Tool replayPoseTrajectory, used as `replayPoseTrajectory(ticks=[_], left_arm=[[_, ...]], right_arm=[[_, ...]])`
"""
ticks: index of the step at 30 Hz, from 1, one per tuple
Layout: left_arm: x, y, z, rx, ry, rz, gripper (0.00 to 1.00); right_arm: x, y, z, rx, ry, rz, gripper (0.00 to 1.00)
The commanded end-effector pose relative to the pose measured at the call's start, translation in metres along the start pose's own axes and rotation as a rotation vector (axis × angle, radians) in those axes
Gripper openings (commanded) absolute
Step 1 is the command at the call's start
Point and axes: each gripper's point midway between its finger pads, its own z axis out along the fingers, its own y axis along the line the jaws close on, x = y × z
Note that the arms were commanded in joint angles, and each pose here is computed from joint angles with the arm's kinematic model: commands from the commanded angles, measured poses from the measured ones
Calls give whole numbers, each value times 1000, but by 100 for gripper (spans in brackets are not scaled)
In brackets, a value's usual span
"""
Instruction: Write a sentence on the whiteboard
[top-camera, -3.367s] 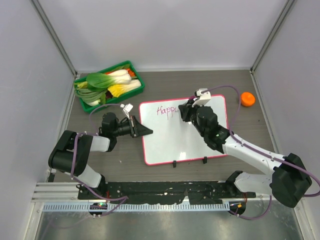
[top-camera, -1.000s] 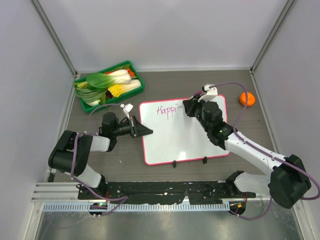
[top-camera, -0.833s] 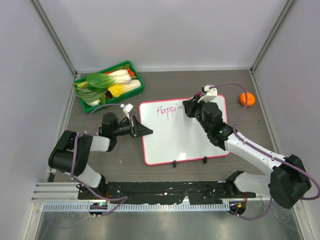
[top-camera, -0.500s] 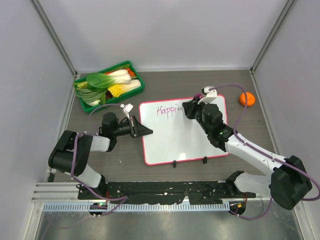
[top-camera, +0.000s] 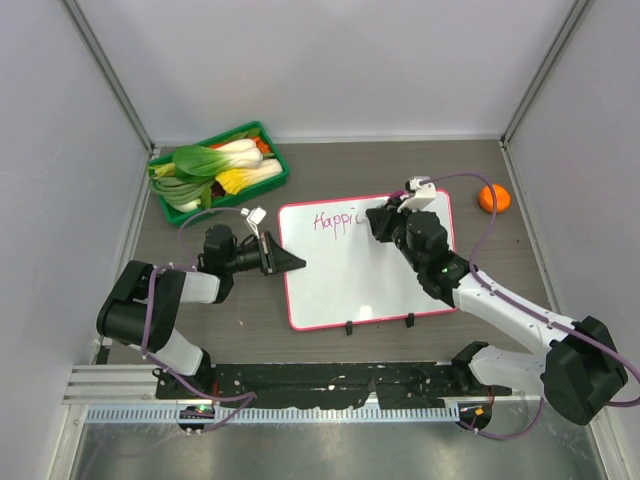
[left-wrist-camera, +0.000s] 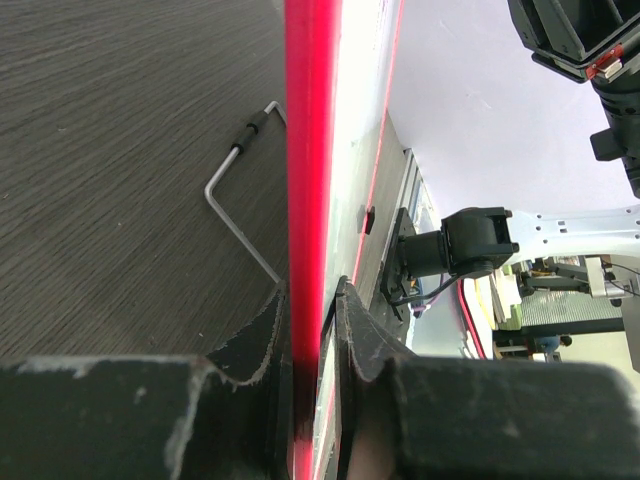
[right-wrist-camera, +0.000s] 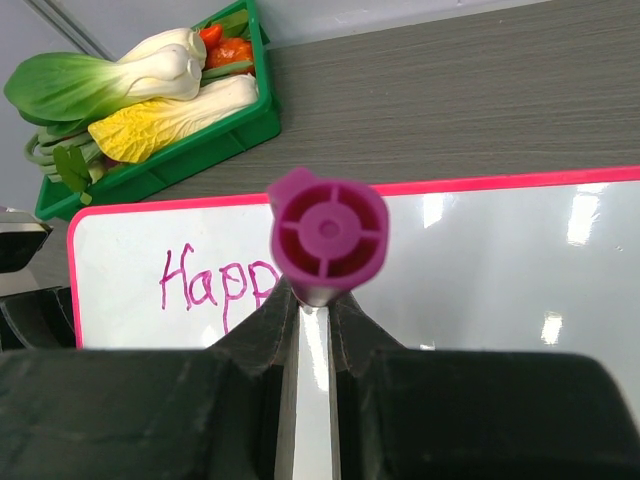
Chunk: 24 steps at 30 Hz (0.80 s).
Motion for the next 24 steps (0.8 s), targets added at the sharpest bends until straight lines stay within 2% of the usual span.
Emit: replayPoseTrajectory(ticks=[1,11,24], left_arm=[[20,38,2,-150,21,2,0],[20,37,2,-148,24,2,0],[20,38,2,-149,25,0,0]], right_arm=[[-3,-6,4,33,-14,8,1],[-23,-5,13,56,-65,11,1],[-24,-17,14,98,-56,3,1]])
